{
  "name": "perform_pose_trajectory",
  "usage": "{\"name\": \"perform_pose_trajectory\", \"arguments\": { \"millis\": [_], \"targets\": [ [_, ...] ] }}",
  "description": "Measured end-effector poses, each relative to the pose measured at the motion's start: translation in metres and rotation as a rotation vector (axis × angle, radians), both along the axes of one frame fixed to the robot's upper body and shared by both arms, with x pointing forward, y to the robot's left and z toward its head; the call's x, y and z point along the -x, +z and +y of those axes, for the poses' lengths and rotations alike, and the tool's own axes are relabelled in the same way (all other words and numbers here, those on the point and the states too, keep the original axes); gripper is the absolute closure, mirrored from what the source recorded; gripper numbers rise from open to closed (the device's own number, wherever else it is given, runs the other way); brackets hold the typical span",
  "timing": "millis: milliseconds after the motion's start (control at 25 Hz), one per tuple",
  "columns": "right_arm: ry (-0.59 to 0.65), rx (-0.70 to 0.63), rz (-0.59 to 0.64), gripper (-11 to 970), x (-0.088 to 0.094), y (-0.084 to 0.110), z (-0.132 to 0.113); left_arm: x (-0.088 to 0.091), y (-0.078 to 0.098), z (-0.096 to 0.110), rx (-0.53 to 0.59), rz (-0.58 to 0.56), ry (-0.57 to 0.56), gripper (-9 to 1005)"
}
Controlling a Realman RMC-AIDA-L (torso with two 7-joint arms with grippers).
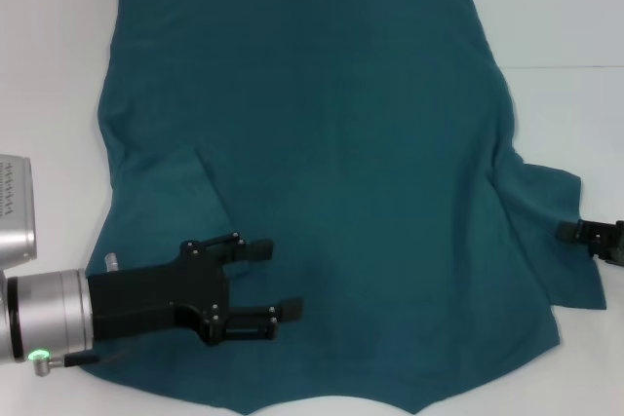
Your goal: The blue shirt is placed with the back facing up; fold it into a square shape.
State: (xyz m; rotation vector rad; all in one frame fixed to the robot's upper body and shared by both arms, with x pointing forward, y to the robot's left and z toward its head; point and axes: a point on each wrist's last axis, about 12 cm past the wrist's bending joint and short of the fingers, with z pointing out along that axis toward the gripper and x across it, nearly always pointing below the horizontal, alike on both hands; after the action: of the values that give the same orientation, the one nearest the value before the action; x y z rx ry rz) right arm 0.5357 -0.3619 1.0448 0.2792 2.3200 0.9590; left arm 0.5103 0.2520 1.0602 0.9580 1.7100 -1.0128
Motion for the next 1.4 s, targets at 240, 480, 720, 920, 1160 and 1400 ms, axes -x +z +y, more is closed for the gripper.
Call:
{"name": "perform_pose_trajectory", "arguments": {
  "millis": [240, 480, 720, 920, 1160, 1400],
  "targets": [
    [-0.006, 0.008, 0.004, 475, 0.0, 0.0, -0.001, 0.0, 0.0, 0.0, -0.001, 0.0, 0.004, 109],
    [-0.009, 0.017, 0.006, 698, -0.001, -0.001, -0.002, -0.002, 0.0, 0.0, -0.007, -0.003, 0.01, 109],
    [-0.025, 0.011, -0.006, 872, -0.001, 0.001, -0.005, -0.004, 0.001, -0.001, -0.008, -0.007, 0.006, 108],
    [-0.04, 0.017, -0.018, 955, -0.004, 0.003, -0.007, -0.005, 0.001, -0.002, -0.01, -0.009, 0.007, 108],
    [-0.061, 0.039, -0.044, 938, -0.012, 0.007, -0.01, -0.007, 0.002, -0.002, -0.003, -0.014, 0.017, 108],
    [-0.063, 0.074, -0.083, 920, -0.028, 0.018, -0.011, -0.009, 0.003, -0.002, -0.003, -0.019, 0.023, 108]
  ]
}}
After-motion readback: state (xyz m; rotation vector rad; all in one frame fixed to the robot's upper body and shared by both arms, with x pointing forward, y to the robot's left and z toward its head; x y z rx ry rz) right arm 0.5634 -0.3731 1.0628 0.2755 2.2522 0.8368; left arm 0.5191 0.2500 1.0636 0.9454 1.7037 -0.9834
